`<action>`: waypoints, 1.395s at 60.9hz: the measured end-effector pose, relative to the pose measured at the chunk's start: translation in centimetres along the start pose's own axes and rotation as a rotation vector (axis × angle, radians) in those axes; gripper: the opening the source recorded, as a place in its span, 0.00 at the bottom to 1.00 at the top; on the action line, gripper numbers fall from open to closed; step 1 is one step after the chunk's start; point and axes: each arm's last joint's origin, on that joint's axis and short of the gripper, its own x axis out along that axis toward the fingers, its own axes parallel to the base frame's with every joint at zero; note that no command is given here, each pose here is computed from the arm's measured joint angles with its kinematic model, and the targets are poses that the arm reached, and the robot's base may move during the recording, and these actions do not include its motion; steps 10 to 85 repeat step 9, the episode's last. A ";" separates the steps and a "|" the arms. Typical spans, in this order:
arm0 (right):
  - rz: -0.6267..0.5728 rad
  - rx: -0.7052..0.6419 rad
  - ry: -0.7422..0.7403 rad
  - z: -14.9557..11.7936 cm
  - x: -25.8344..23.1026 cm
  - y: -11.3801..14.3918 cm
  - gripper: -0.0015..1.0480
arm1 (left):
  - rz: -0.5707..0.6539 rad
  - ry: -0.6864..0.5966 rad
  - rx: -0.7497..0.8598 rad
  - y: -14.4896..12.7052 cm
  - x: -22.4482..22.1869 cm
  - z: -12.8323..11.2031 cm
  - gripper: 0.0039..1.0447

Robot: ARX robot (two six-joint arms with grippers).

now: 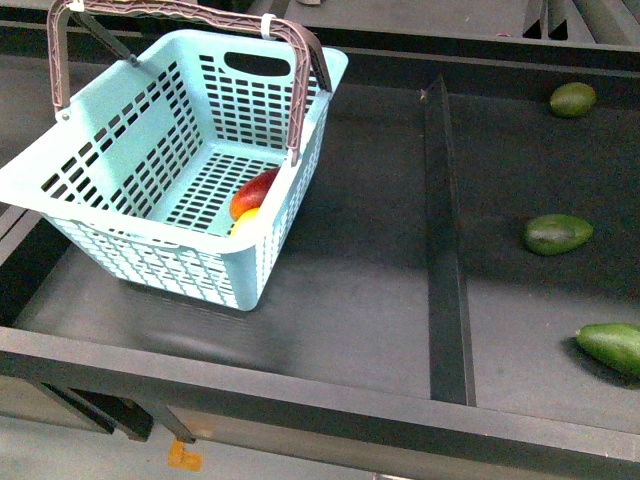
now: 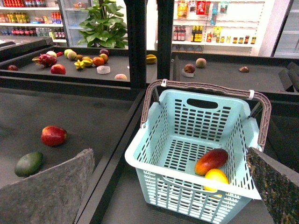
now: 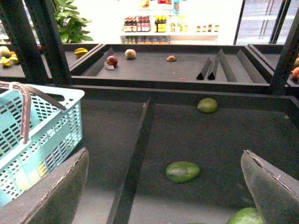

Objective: Pick lemon and mango into basket

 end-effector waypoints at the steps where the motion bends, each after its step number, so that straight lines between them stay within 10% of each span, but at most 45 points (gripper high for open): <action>1: 0.000 0.000 0.000 0.0 0.0 0.0 0.92 | 0.000 0.000 0.000 0.0 0.0 0.0 0.93; 85: 0.000 0.000 0.000 0.0 0.0 0.0 0.92 | 0.000 0.000 0.000 0.0 0.0 0.0 0.94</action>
